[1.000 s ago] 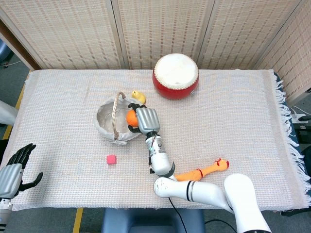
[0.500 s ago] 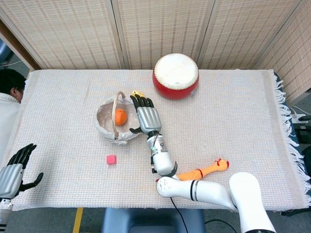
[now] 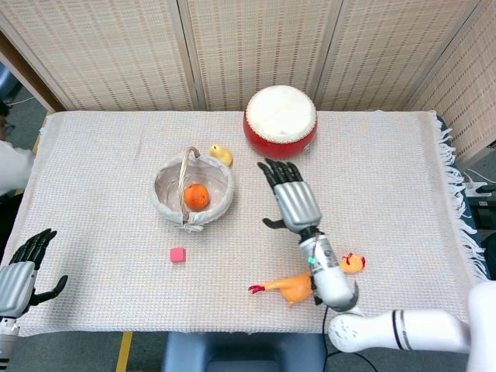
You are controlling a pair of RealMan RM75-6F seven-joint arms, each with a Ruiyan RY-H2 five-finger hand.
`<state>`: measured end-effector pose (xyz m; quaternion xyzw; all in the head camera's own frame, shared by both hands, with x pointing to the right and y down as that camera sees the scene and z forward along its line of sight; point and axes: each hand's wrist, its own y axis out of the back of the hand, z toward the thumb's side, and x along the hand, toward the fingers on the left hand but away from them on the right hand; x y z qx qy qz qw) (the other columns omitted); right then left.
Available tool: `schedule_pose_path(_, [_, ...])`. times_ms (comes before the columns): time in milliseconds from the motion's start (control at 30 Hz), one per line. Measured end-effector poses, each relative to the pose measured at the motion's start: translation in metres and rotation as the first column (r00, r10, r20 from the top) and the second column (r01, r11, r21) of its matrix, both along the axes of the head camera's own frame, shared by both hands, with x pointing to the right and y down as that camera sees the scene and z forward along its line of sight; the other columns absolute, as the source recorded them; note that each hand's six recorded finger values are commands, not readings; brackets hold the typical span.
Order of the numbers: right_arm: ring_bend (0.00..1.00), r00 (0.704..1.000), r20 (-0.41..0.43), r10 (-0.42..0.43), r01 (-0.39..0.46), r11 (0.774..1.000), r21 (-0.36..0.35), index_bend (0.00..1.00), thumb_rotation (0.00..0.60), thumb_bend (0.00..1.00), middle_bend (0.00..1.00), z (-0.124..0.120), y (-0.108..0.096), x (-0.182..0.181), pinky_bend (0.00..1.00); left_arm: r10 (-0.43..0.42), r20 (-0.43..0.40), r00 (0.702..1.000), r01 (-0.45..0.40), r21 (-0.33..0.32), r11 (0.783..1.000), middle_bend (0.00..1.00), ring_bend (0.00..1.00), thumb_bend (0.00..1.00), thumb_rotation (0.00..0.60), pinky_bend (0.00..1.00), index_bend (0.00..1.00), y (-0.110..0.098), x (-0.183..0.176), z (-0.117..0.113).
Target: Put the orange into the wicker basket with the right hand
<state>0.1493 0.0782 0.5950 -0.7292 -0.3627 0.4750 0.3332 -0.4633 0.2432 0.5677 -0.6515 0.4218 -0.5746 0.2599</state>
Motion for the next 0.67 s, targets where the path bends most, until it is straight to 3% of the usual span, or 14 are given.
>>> schedule_pose_path(133, [0.00,0.990,-0.128,0.062,-0.058,0.998,0.032,0.00,0.600,0.03,0.00,-0.013,0.038,0.092,0.00,0.016,0.021,1.000,-0.016,0.015,1.000,0.00,0.00,0.34,0.600,0.10,0.00,0.000,0.003,0.001])
schedule_pose_path(367, [0.00,0.968,-0.230,0.097,-0.086,0.995,0.056,0.00,0.600,0.03,0.00,-0.037,0.121,0.192,0.00,0.021,0.050,0.999,-0.023,0.044,0.999,0.00,0.00,0.34,0.600,0.10,0.00,0.000,0.005,0.000])
schedule_pose_path(533, [0.00,0.953,-0.282,0.108,-0.080,0.991,0.110,0.00,0.600,0.03,0.00,-0.040,0.147,0.237,0.00,0.035,0.059,0.998,-0.039,0.058,0.998,0.00,0.00,0.34,0.600,0.10,0.00,0.000,0.007,-0.001])
schedule_pose_path(667, [0.00,0.955,-0.272,0.119,-0.079,0.985,0.153,0.00,0.600,0.03,0.00,-0.043,0.152,0.250,0.00,0.043,0.061,0.997,-0.047,0.061,0.997,0.00,0.00,0.34,0.600,0.10,0.00,0.000,0.008,-0.001])
